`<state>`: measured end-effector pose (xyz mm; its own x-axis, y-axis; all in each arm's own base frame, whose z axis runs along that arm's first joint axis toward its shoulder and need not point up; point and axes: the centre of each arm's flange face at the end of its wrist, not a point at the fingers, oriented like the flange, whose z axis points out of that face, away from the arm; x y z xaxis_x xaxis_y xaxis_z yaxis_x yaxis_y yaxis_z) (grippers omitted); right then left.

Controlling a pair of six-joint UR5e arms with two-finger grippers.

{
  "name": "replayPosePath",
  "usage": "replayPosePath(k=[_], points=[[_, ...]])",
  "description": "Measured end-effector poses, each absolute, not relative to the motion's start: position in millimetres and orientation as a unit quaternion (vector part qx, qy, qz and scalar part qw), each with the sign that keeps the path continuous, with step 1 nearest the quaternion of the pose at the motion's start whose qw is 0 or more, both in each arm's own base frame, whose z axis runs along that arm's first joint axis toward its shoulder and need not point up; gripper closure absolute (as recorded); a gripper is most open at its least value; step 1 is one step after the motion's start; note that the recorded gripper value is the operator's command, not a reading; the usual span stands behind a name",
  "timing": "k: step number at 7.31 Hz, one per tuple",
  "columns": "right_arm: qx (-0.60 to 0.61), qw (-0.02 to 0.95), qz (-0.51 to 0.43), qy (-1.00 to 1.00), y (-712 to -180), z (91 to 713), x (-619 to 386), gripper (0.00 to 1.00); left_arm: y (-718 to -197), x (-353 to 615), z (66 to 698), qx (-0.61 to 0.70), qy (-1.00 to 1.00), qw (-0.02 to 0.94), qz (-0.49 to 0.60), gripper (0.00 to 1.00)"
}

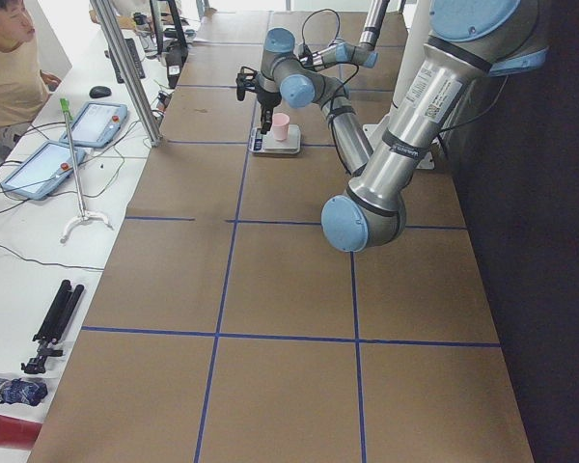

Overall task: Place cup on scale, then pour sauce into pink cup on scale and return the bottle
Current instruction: 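Lift the glass dispenser with the right gripper and carry it toward the cup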

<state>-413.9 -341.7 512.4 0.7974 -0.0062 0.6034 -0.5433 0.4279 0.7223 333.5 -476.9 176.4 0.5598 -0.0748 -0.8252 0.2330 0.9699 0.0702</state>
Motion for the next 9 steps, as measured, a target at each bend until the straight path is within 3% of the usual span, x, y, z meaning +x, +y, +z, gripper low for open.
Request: replayPosePath(k=[1, 2, 6, 9], points=[[0.507, 0.801, 0.169, -0.271, -341.9, 514.6, -414.4, 0.92, -477.1, 333.5, 176.4, 0.086, 0.461, 0.879, -0.088, 0.42], [0.507, 0.801, 0.17, -0.27, -341.9, 515.9, -414.6, 1.0, -477.2, 333.4, 176.1, 0.086, 0.461, 0.879, -0.088, 0.42], [0.508, 0.792, 0.179, -0.288, -344.3, 490.4, -408.2, 1.0, -476.5, 332.4, 171.7, 0.088, 0.464, 0.877, -0.086, 0.38], [0.506, 0.793, 0.181, -0.287, -368.1, 405.3, -407.5, 1.0, -467.4, 304.8, 170.7, 0.117, 0.469, 0.873, -0.062, 0.34]])
